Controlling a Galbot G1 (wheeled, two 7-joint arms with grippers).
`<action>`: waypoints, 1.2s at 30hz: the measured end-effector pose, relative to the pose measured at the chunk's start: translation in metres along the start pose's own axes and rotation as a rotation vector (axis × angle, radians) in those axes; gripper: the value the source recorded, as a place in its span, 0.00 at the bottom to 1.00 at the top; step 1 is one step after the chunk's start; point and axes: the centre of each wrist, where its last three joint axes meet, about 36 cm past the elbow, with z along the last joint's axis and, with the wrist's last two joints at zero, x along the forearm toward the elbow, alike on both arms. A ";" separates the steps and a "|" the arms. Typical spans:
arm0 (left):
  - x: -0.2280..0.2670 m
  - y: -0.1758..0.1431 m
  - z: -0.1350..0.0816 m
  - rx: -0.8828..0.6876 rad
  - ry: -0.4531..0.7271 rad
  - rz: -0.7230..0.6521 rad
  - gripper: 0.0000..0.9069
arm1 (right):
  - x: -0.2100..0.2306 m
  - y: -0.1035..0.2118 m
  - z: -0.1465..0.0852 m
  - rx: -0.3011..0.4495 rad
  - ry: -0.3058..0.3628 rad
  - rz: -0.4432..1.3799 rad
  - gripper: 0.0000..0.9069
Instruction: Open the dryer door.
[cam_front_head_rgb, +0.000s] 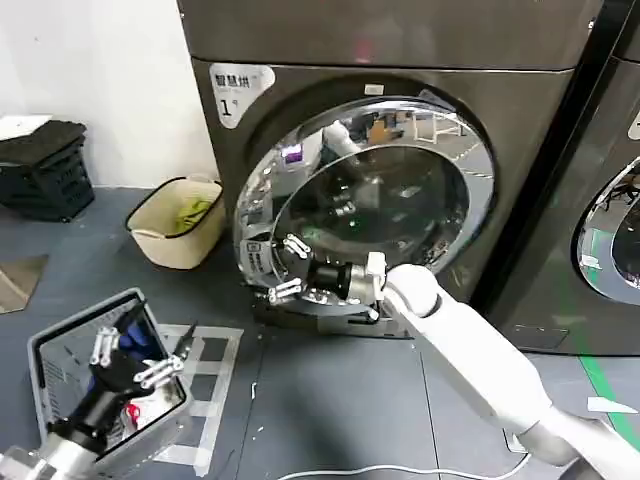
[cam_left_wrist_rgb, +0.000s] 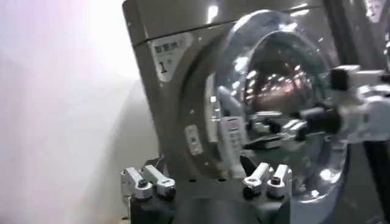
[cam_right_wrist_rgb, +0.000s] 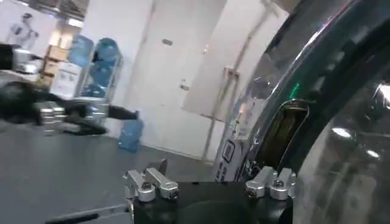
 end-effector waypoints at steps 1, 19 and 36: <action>-0.001 0.002 0.000 -0.001 -0.003 0.001 1.00 | 0.003 0.000 0.000 -0.002 -0.007 -0.013 1.00; -0.029 0.033 -0.004 -0.005 -0.054 0.069 1.00 | 0.042 0.010 -0.007 -0.002 -0.060 -0.206 1.00; -0.073 0.035 0.006 -0.010 -0.069 0.239 1.00 | 0.111 0.030 -0.009 -0.022 -0.015 -0.287 1.00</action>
